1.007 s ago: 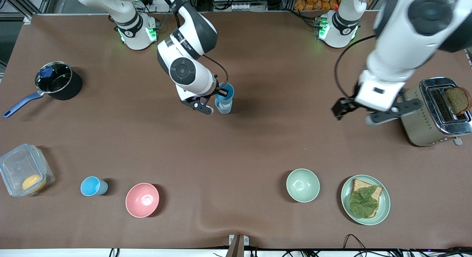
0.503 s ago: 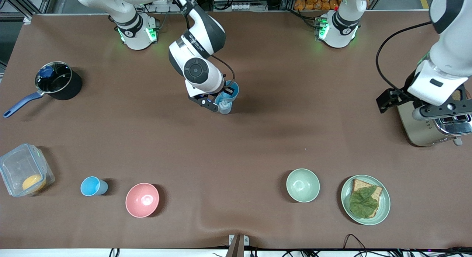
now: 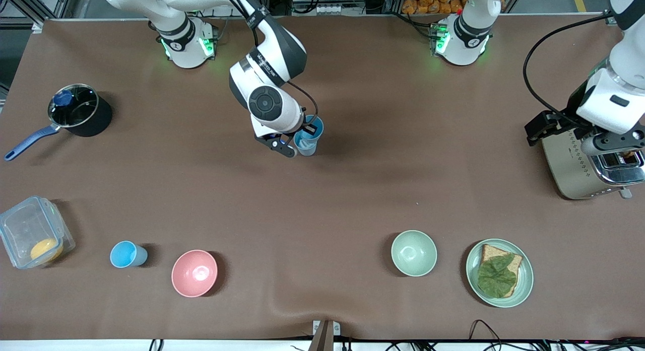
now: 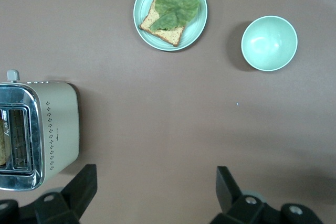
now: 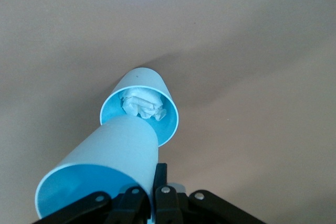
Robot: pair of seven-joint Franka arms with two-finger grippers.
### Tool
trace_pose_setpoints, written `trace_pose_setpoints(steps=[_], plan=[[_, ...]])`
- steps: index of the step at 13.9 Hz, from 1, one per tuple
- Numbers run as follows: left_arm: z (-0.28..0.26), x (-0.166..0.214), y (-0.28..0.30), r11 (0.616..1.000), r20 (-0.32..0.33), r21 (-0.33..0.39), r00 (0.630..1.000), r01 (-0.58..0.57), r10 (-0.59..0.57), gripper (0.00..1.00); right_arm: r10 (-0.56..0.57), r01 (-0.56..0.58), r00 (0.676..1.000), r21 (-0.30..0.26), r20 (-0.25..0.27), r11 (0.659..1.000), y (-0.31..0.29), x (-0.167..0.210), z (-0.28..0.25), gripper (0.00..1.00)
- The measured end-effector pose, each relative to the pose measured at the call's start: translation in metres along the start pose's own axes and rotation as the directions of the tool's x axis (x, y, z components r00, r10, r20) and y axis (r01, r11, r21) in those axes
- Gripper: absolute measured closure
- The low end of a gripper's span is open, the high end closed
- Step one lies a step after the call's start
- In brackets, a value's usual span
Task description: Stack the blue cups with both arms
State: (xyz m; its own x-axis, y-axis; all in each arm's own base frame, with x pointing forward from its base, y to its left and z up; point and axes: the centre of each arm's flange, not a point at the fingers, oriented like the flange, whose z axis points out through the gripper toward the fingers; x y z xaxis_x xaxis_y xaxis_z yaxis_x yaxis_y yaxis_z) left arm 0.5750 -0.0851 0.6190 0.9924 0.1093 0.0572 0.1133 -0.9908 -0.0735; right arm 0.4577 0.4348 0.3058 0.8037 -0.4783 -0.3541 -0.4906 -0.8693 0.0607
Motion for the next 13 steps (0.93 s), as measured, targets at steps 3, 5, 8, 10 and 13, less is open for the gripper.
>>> trace_pose_setpoints(steps=[3,5,8,10,13], plan=[[-0.005,-0.004,-0.012,0.999,0.019,-0.01,0.999,-0.04,0.04,0.0,0.002,-0.002,1.0,-0.01,0.0,1.0,0.001,0.002,0.005,0.96],[-0.009,-0.005,-0.024,0.999,0.019,-0.011,0.999,-0.051,0.051,0.0,0.006,-0.006,1.0,-0.021,0.003,1.0,0.002,0.005,0.011,0.96],[-0.012,-0.006,-0.028,0.998,0.023,-0.023,0.998,-0.056,0.057,0.0,0.013,-0.013,1.0,-0.034,-0.004,0.999,0.005,0.012,0.016,0.96],[-0.012,-0.008,-0.028,0.998,0.029,-0.033,0.998,-0.055,0.056,0.0,0.015,-0.015,1.0,-0.037,-0.005,0.999,0.005,0.013,0.016,0.9],[-0.014,-0.009,-0.03,0.998,0.033,-0.033,0.998,-0.051,0.053,0.0,0.015,-0.015,1.0,-0.041,-0.018,0.999,0.006,0.018,0.006,0.68]])
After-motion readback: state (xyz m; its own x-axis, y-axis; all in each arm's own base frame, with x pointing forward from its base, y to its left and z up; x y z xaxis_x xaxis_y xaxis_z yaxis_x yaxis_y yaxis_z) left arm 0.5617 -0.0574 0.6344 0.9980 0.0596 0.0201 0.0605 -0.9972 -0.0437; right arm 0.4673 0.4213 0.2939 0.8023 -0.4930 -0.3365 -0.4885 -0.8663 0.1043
